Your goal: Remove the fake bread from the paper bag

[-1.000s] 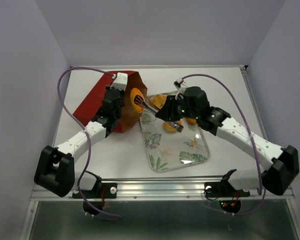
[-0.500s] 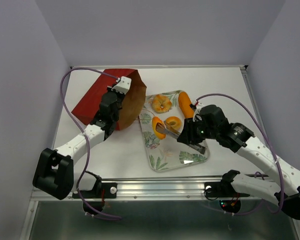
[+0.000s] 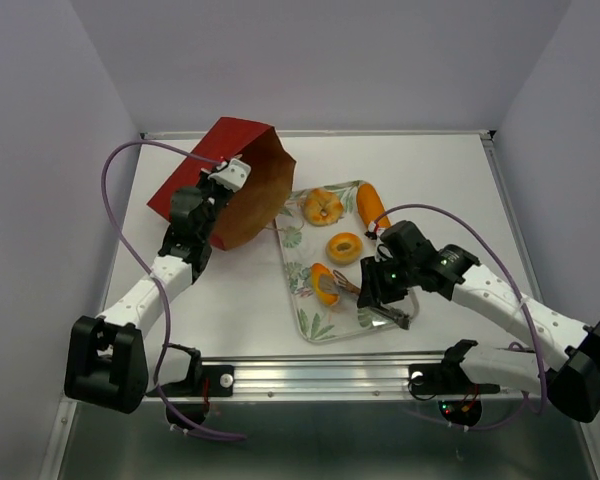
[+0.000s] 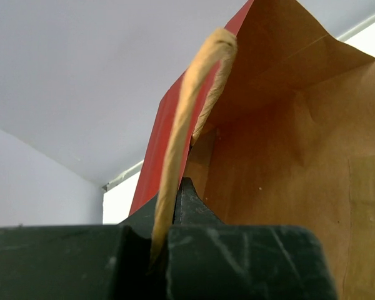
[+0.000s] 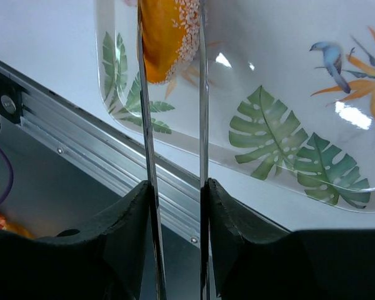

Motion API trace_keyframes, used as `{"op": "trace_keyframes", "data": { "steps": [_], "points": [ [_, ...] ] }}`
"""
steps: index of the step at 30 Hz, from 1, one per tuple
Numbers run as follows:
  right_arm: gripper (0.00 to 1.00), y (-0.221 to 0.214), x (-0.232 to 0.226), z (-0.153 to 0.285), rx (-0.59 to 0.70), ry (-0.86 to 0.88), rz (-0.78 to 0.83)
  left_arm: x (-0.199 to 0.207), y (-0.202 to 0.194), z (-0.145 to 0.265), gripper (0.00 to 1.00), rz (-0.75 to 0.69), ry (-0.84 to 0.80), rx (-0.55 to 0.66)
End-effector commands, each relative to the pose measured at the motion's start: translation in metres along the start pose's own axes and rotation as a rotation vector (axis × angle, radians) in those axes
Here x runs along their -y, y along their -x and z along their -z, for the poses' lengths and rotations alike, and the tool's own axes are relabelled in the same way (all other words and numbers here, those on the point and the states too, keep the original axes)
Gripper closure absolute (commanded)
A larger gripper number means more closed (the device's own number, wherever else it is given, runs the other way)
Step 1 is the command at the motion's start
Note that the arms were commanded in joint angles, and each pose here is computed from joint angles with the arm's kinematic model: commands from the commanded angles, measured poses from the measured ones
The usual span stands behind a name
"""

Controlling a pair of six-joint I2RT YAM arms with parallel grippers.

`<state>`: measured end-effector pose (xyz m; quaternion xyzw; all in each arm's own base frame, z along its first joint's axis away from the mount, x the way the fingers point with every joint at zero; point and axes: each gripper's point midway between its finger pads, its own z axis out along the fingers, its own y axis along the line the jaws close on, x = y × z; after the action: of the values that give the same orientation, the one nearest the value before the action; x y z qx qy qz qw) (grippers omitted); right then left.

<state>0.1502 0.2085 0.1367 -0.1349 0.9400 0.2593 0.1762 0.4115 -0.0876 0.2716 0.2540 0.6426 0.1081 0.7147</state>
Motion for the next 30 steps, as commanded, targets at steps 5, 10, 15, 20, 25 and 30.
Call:
{"op": "trace_keyframes", "data": {
  "steps": [5,10,15,20,25,30],
  "points": [
    [0.62,0.018,-0.008,-0.006,0.044,0.040,0.061,0.008,0.037,0.021,1.00,-0.131,-0.187,0.253],
    [0.48,0.024,-0.011,-0.003,0.058,0.042,0.063,0.014,0.040,0.037,1.00,-0.173,-0.274,0.325],
    [0.44,0.031,-0.014,0.006,0.092,0.037,0.068,0.018,0.038,0.044,1.00,-0.219,-0.325,0.334],
    [0.41,0.035,-0.012,0.011,0.112,0.013,0.060,0.025,0.033,0.048,1.00,-0.238,-0.396,0.322],
    [0.39,0.036,-0.009,0.012,0.116,-0.008,0.042,0.028,0.030,0.050,1.00,-0.270,-0.430,0.309],
    [0.38,0.040,-0.005,0.015,0.131,-0.037,0.031,0.034,0.023,0.051,1.00,-0.282,-0.470,0.289]
  ]
}}
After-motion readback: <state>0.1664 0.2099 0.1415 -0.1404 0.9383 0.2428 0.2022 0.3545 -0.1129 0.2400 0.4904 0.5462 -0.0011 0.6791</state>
